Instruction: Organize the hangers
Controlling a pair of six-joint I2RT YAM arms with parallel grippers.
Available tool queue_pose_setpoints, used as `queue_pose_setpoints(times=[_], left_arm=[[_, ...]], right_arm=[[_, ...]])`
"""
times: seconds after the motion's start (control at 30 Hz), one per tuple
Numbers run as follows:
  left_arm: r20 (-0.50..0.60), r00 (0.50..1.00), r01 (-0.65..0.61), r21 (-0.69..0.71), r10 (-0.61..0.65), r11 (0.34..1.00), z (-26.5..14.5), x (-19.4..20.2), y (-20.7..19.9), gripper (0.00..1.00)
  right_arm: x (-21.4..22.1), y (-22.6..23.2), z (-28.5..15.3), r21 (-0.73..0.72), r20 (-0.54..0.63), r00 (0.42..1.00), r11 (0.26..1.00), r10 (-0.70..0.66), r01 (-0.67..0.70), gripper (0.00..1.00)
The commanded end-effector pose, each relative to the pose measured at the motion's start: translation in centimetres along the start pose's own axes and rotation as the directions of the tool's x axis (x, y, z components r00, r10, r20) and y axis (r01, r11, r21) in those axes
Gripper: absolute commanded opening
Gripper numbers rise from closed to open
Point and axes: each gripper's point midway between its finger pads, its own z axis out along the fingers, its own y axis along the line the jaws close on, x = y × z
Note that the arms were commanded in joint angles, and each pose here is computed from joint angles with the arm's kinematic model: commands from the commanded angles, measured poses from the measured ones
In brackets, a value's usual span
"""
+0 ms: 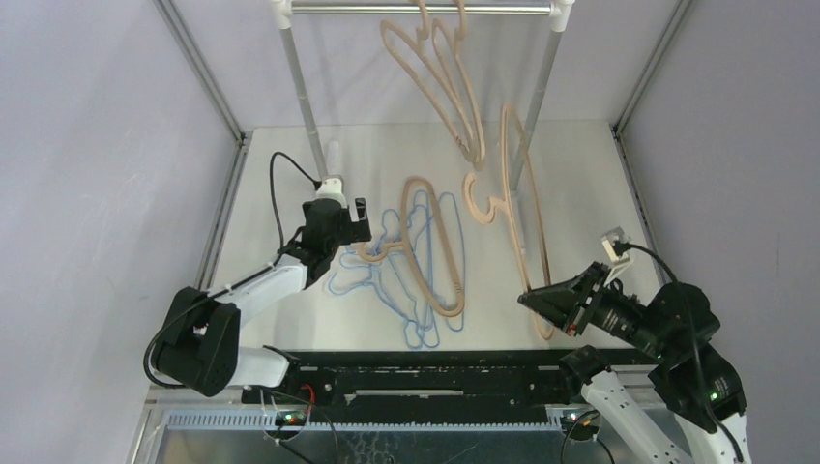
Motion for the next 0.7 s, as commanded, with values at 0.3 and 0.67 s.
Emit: queue_pose_setpoints(times=[0.3,0.67], left_arm=[[0.081,0.996,0.026,0.029,-0.028,0.999,-1.2,-2.4,-0.6,0.99],[0.087,0.996,0.017,0.006,-0.017,1.000,-1.2,-2.5,-0.2,0.99]], right_arm=[[-14.7,3.6,5.6,-0.053,0.326,0.929,0.978,-0.175,0.203,0.06],[-19.5,1.7,9.3,-0.194,0.369,0.929,0.976,-0.018,0.096,0.05]])
